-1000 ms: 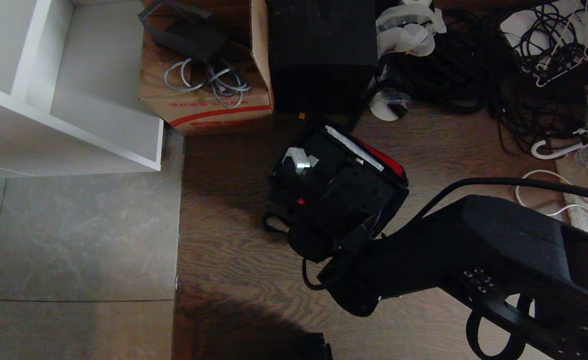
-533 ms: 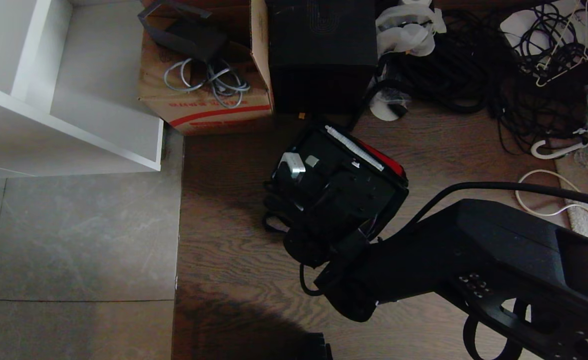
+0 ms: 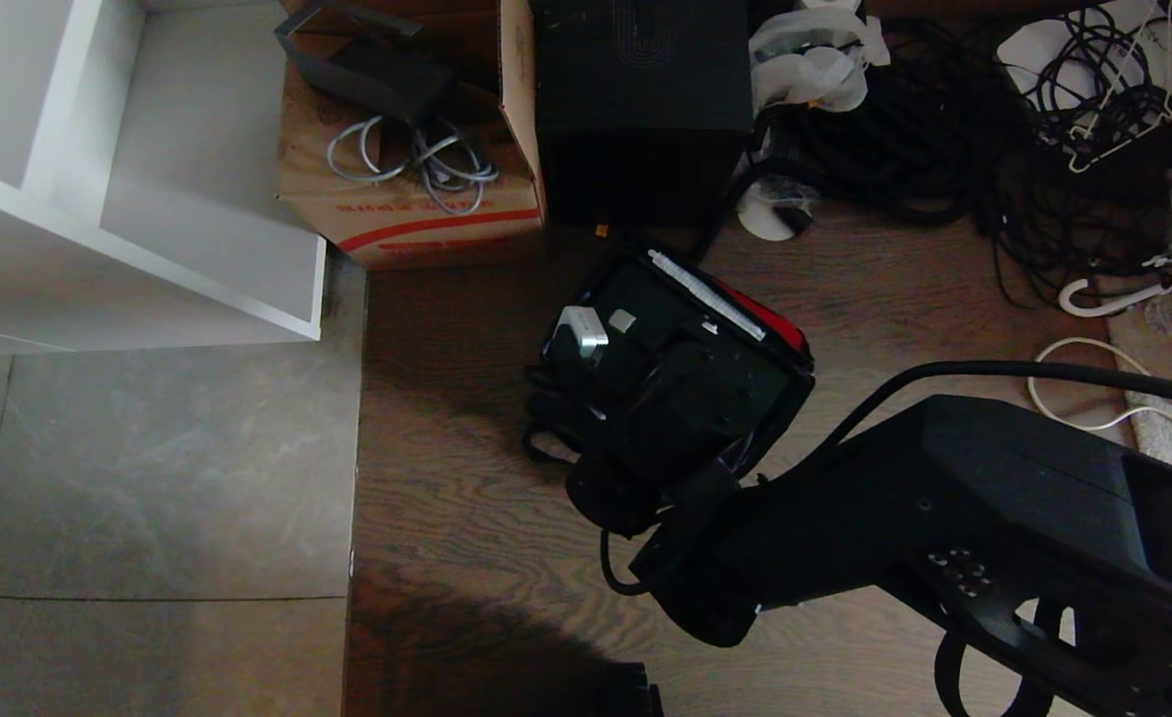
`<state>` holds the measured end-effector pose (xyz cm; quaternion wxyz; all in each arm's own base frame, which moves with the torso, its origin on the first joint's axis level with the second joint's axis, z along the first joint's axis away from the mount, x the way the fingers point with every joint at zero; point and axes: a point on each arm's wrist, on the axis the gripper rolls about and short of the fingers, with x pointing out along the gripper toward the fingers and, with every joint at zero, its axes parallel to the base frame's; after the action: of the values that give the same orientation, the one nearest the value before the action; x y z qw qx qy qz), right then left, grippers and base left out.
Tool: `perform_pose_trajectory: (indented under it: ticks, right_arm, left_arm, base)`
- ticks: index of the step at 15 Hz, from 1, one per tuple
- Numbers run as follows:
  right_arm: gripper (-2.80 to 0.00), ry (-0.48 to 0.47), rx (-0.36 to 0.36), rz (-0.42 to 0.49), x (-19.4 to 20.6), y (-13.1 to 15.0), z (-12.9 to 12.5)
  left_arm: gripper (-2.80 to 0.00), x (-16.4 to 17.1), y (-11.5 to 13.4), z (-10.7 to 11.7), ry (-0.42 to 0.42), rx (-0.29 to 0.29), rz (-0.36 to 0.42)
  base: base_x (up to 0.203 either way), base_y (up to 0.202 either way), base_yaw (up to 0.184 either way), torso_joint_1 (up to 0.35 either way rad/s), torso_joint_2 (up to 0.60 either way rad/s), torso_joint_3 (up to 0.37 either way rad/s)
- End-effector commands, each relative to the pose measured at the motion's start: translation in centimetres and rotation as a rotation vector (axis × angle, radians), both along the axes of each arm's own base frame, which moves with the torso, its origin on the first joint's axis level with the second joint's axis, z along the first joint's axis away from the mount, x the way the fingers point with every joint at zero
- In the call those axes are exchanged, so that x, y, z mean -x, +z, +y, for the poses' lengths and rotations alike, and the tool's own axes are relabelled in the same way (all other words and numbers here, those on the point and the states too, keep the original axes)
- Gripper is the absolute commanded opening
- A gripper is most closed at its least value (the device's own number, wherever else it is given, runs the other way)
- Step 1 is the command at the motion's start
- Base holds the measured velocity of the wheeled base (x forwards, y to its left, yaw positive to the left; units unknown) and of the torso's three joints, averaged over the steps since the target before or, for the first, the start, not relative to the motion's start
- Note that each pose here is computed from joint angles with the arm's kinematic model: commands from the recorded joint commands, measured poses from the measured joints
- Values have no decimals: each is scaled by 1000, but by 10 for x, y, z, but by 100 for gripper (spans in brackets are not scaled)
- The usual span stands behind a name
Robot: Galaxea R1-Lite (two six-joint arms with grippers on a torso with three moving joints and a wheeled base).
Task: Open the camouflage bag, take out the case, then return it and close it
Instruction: Lift the black box
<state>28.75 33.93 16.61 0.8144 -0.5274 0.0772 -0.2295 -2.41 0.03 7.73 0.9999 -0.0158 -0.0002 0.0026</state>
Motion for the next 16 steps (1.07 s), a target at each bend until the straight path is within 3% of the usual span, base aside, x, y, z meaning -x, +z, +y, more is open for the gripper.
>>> perform_pose_trajectory:
  ticks: [1,16]
  right_arm:
    - [-280,-8,-1,3,0,-1,0]
    - [-280,-6,-31,-13,4,10,0]
  left_arm:
    - [-280,0,0,0,-1,-3,3]
    - [-280,0,-1,0,1,1,6]
  base:
    - [0,0,0,0,0,0]
    - [0,0,0,0,0,0]
